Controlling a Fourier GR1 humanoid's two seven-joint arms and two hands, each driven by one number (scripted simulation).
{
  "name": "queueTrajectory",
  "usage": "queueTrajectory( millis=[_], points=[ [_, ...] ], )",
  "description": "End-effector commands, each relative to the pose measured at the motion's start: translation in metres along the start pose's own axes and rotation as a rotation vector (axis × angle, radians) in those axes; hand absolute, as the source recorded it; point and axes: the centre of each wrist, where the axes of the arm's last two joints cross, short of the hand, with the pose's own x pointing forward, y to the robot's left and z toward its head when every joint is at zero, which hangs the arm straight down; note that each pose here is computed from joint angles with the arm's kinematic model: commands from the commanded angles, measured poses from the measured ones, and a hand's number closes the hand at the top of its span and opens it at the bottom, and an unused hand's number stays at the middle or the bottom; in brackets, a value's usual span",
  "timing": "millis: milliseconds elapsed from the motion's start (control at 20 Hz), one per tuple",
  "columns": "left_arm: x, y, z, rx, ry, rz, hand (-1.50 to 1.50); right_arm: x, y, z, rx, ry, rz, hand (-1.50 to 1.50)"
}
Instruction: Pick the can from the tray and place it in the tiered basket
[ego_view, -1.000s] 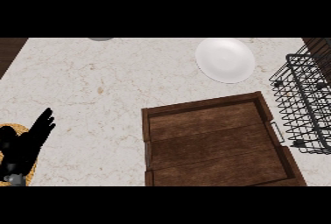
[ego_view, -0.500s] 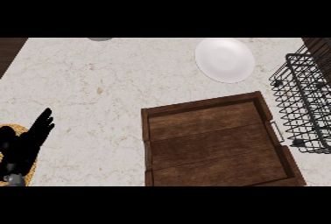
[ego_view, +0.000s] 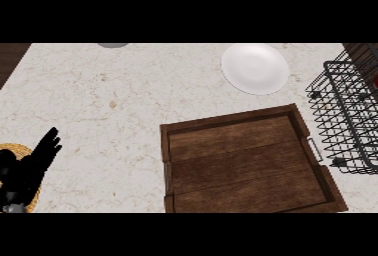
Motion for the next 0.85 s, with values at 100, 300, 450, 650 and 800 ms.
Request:
queueTrajectory(
  millis=[100,300,450,650,800],
  points=[
    [0.004,-0.004,-0.002,0.001,0.002,0.011,0.00,-0.046,-0.052,0.007,-0.048,0.188,-0.253,-1.50],
    [0.000,-0.004,-0.006,0.034,-0.005,0.004,0.00,-0.076,-0.084,0.019,-0.010,0.236,-0.440,-1.50],
    [0.000,0.002,0.006,0.032,0.018,0.014,0.00,-0.125,-0.083,0.038,-0.046,0.217,-0.639,-1.50],
    [-0.002,0.017,0.009,0.044,0.007,0.010,0.00,-0.183,-0.093,0.071,-0.085,0.173,-0.779,-1.50],
    [-0.012,0.006,0.010,0.037,0.023,0.018,0.00,-0.211,-0.106,0.097,-0.027,0.131,-0.799,-1.50]
  ],
)
